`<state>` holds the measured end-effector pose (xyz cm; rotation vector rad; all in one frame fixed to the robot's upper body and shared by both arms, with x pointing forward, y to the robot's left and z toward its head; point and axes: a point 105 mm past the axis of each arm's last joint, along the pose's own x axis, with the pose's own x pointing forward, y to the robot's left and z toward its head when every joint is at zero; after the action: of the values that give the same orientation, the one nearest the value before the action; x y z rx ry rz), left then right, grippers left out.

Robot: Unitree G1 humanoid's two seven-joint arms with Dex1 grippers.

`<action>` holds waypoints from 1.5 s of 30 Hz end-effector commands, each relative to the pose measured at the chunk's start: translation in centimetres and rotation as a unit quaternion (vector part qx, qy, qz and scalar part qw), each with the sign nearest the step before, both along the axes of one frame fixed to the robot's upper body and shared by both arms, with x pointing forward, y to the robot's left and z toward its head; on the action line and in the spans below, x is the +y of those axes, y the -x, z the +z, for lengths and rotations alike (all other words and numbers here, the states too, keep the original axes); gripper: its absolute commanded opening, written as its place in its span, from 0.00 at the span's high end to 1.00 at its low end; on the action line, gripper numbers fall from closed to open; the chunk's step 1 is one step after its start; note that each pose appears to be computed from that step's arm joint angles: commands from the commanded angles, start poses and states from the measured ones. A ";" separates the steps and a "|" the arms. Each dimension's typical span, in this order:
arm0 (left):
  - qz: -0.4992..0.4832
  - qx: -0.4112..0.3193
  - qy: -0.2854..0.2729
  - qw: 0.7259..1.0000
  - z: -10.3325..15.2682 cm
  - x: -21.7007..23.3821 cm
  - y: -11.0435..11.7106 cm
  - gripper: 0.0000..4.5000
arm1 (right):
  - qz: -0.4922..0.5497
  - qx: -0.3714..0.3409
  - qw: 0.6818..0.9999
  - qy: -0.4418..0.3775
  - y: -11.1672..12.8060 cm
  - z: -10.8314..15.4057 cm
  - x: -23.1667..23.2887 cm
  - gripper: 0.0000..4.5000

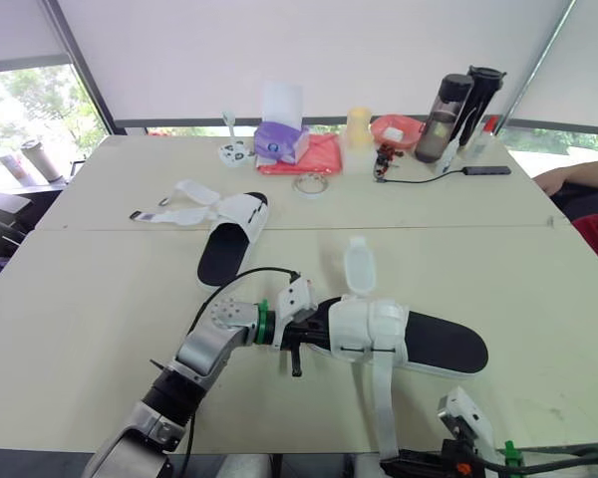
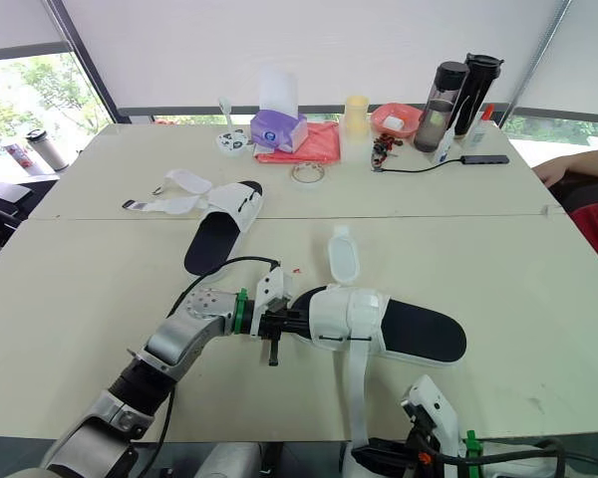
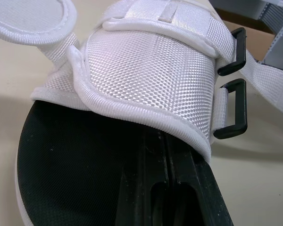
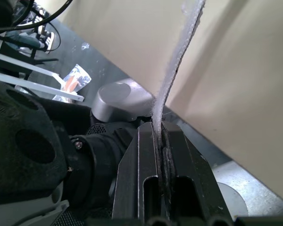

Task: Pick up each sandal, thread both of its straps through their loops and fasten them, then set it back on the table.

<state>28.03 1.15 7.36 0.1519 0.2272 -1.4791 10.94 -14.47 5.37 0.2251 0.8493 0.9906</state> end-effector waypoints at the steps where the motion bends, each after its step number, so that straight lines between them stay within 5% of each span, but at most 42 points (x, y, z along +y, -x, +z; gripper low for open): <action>1: 0.028 0.010 -0.039 0.999 -1.7 0.9 -0.6 1.00 | 0.017 -0.005 1.000 -0.022 0.5 1.0 0.7 0.99; 7: 0.027 0.012 -0.042 0.999 -2.1 0.9 -0.7 1.00 | -0.066 -0.117 0.970 -0.204 -3.2 9.4 0.9 0.99; 11: 0.017 0.007 -0.049 0.999 -2.4 0.8 -0.5 1.00 | -0.088 -0.138 0.953 -0.256 -4.9 12.4 0.8 0.99; 27: 0.021 -0.002 -0.049 0.999 -2.7 0.7 -0.5 1.00 | -0.166 -0.146 0.951 -0.214 -11.8 12.0 0.1 0.99; 36: 0.011 0.011 -0.037 0.999 -2.3 0.5 0.0 1.00 | -0.196 -0.192 0.941 -0.199 -13.1 12.9 -1.0 0.01; 40: 0.008 0.003 -0.042 0.999 -2.3 0.5 -0.2 1.00 | -0.186 -0.229 0.938 -0.184 -13.1 14.2 -2.2 0.01; 45: 0.006 -0.002 -0.045 0.999 -2.3 0.4 -0.4 1.00 | -0.208 -0.289 0.932 -0.066 -15.8 13.7 -4.5 0.01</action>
<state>28.22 0.78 7.22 0.1931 0.1942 -1.4925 25.99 -18.39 18.66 0.2679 0.2043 0.6901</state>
